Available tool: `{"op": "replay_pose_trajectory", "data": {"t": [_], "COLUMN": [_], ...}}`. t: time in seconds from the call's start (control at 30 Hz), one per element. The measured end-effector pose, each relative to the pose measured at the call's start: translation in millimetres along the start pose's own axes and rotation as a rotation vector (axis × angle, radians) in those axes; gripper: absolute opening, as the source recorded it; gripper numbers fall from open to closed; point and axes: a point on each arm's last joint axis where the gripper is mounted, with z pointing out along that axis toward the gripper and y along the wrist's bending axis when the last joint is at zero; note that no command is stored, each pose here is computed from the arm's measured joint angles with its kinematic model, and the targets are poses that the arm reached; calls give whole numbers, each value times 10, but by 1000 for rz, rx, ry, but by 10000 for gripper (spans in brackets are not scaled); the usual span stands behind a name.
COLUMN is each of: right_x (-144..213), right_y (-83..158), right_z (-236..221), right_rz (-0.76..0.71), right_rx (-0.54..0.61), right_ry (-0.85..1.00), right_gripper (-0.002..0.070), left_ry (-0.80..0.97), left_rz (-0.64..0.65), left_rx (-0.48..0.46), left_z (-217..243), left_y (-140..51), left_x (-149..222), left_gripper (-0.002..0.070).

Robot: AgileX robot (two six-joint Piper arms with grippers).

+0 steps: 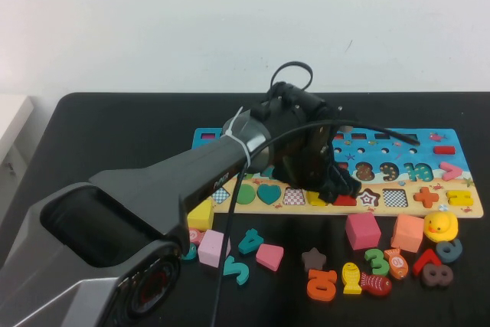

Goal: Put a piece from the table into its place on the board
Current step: Place the "Pentagon" into the hole of the Pentagon

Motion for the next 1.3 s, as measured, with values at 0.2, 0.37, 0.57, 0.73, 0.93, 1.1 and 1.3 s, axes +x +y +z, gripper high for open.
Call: {"op": "replay_pose_trajectory", "data": {"t": [0.2,0.37,0.57,0.73,0.93,1.1,1.3], "right_x": [0,0,0,0,0,0,0], "right_y": [0,0,0,0,0,0,0], "right_z": [0,0,0,0,0,0,0], "right_rz": [0,0,0,0,0,0,0], "right_rx": [0,0,0,0,0,0,0], "right_ry": [0,0,0,0,0,0,0], "right_gripper": [18,18,18,19,19,18,19], "left_ry": [-29,35,58,86,77,64,86], "left_rz": [15,33,43,39,31,28,71], "left_rx": [2,-35,-53,-50,-33,-26,-64], "left_z": [-143,-193,-195,-59,17,18,-123], "left_y": [-14,18,35,34,20,13,36], "left_x": [-98,-54,-34,12,18,6,-60], "left_gripper": [242,48,4,0,0,0,0]}}
